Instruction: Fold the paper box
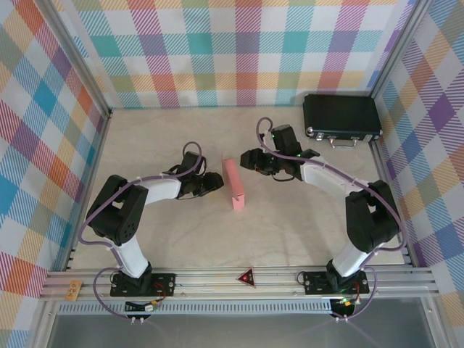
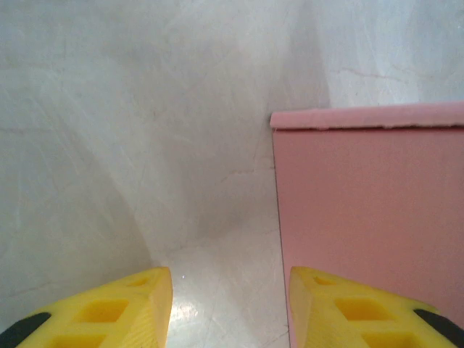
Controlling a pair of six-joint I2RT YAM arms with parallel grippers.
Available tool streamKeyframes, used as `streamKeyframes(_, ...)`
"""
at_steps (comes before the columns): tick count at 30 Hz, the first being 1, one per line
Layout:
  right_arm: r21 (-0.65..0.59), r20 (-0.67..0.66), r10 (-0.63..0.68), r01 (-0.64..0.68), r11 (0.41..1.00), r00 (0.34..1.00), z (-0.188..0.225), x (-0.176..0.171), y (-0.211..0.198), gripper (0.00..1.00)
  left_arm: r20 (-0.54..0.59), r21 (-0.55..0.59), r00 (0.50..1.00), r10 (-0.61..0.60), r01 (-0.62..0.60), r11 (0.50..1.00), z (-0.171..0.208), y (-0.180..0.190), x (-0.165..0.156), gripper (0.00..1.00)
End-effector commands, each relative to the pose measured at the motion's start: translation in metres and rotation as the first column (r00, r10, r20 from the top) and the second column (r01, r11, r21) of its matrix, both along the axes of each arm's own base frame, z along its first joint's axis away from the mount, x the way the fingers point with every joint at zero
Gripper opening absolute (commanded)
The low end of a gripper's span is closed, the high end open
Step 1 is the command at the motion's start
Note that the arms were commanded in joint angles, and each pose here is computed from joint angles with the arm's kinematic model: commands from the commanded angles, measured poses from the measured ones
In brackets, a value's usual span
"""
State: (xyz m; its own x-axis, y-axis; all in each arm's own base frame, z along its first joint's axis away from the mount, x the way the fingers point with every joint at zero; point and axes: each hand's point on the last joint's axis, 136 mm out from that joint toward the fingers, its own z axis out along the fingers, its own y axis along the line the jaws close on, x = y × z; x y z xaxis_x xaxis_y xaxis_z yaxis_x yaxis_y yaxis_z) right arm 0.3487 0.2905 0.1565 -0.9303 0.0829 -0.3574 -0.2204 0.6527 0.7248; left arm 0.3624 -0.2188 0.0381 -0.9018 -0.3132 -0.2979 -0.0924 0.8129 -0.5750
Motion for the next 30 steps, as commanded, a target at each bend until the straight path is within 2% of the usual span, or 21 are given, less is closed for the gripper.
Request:
streamKeyframes(1, 0.025, -0.086, 0.094, -0.092, 0.995, 0.992, -0.024, -0.02, 0.01, 0.49, 0.027, -0.011, 1.0, -0.005, 0.005, 1.0, 0.006, 0.0, 0.017, 0.46)
streamKeyframes(9, 0.048, -0.139, 0.109, -0.103, 0.994, 0.984, -0.04, -0.026, 0.018, 0.49, 0.03, -0.073, 0.995, -0.095, 0.097, 0.993, 0.01, -0.025, 0.039, 0.45)
streamKeyframes(16, 0.048, -0.174, 0.071, -0.064, 0.997, 0.982, -0.054, -0.029, 0.019, 0.46, 0.017, -0.099, 0.993, -0.117, 0.118, 0.988, 0.006, -0.035, 0.047, 0.44)
streamKeyframes(30, -0.057, -0.27, -0.062, 0.048, 0.997, 0.961, -0.091, -0.036, 0.005, 0.37, 0.016, -0.112, 0.992, -0.129, 0.13, 0.985, 0.008, -0.037, 0.045, 0.44)
